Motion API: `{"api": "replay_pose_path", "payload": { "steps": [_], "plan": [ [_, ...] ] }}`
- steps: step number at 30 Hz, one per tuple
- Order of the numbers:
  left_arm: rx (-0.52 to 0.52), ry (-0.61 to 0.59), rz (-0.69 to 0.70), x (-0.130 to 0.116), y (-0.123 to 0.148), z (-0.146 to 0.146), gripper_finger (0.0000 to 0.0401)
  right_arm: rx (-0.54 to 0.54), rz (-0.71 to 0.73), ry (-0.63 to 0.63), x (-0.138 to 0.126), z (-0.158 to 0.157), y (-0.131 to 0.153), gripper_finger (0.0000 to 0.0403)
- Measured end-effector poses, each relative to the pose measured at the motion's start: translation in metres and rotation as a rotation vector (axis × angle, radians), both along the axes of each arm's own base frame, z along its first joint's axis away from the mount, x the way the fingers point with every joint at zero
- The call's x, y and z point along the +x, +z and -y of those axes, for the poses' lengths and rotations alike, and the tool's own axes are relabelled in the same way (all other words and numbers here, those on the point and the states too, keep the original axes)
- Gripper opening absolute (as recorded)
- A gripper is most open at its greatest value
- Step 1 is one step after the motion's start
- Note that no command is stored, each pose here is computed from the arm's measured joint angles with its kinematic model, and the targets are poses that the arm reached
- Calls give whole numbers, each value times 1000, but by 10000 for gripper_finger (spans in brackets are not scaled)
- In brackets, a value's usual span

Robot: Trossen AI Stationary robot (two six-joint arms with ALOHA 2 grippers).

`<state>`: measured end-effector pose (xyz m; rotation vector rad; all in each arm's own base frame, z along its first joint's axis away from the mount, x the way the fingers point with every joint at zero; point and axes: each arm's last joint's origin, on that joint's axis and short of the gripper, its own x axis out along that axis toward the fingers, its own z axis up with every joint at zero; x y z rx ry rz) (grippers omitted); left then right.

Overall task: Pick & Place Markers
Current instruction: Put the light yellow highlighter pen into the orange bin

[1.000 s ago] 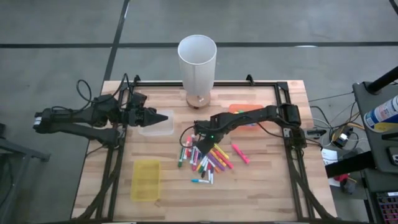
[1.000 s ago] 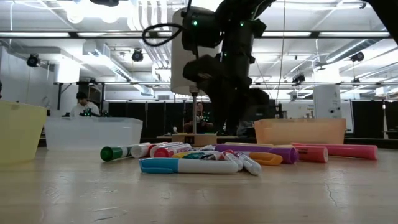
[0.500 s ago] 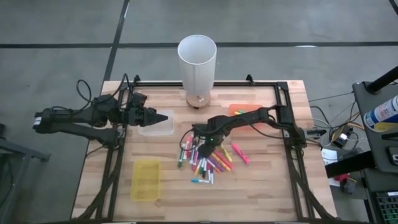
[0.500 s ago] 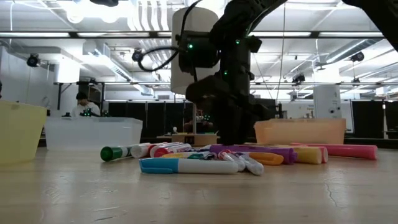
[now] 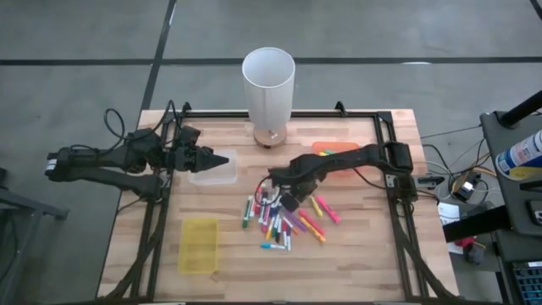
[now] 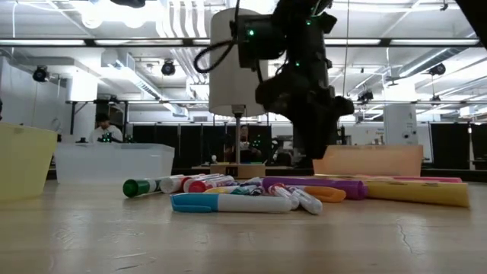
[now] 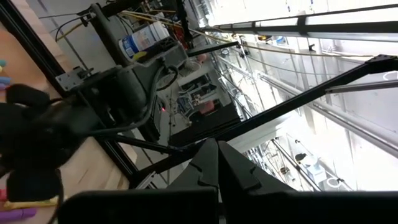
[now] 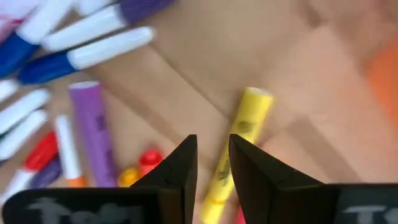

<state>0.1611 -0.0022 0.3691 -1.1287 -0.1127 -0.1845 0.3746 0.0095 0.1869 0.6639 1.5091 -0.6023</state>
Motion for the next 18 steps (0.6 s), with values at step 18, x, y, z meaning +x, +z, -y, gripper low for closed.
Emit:
{"api": "replay_pose_path", "payload": {
  "steps": [18],
  "plan": [
    [0,0,1,0,0,0,0,-52,-33,-118,-19,-9,-19,156]
  ]
}}
